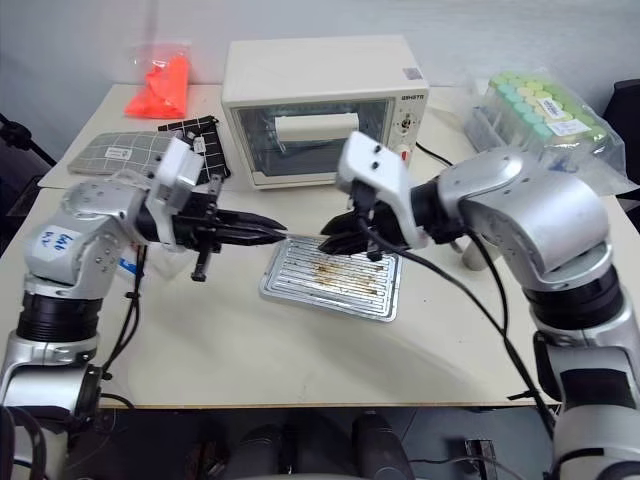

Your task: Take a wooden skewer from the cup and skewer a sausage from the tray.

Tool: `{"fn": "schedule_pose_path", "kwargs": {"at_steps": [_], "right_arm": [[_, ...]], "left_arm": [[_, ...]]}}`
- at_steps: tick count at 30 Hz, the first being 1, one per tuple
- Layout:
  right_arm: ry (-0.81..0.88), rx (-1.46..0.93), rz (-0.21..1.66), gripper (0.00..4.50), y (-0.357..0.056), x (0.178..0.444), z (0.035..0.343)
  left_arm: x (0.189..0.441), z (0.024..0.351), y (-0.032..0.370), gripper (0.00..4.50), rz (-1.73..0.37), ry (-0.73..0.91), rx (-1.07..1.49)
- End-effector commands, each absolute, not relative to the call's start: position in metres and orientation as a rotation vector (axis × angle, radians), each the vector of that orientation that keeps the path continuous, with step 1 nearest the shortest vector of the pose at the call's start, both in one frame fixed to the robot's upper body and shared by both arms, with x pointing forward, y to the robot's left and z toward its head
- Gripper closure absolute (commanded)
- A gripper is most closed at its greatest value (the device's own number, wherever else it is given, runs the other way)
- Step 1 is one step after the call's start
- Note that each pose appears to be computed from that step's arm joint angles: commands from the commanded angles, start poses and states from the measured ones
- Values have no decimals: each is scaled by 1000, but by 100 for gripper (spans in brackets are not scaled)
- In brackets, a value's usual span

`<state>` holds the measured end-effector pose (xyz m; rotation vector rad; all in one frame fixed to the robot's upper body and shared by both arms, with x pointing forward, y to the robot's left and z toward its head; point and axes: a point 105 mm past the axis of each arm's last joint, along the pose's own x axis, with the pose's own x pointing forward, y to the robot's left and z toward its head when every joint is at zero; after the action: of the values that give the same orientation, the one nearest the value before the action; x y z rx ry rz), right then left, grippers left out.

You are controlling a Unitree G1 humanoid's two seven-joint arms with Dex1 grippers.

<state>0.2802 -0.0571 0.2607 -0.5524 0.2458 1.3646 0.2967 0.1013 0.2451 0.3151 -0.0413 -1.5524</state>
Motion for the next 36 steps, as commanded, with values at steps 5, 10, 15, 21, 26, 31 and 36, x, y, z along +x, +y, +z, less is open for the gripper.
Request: {"fn": "schedule_pose_path", "kwargs": {"at_steps": [5, 10, 15, 21, 26, 31, 36], "right_arm": [[126, -616, 1242, 226, -77, 293, 291], [63, -567, 1159, 226, -91, 301, 314], [33, -484, 1134, 226, -100, 298, 323], [30, -378, 1120, 115, -101, 295, 321], [20, -359, 1089, 8, -98, 302, 315], [22, -351, 1099, 8, -94, 302, 313], [28, -361, 1093, 8, -96, 302, 313]], "left_arm": [[291, 253, 136, 450, -1396, -64, 345], [275, 250, 166, 450, -1190, -68, 335], [256, 254, 200, 450, -871, -111, 276], [246, 255, 236, 450, -455, -204, 214], [248, 253, 260, 450, -109, -289, 122], [249, 252, 254, 450, 62, -326, 183], [255, 233, 275, 450, 260, -271, 173]]}}
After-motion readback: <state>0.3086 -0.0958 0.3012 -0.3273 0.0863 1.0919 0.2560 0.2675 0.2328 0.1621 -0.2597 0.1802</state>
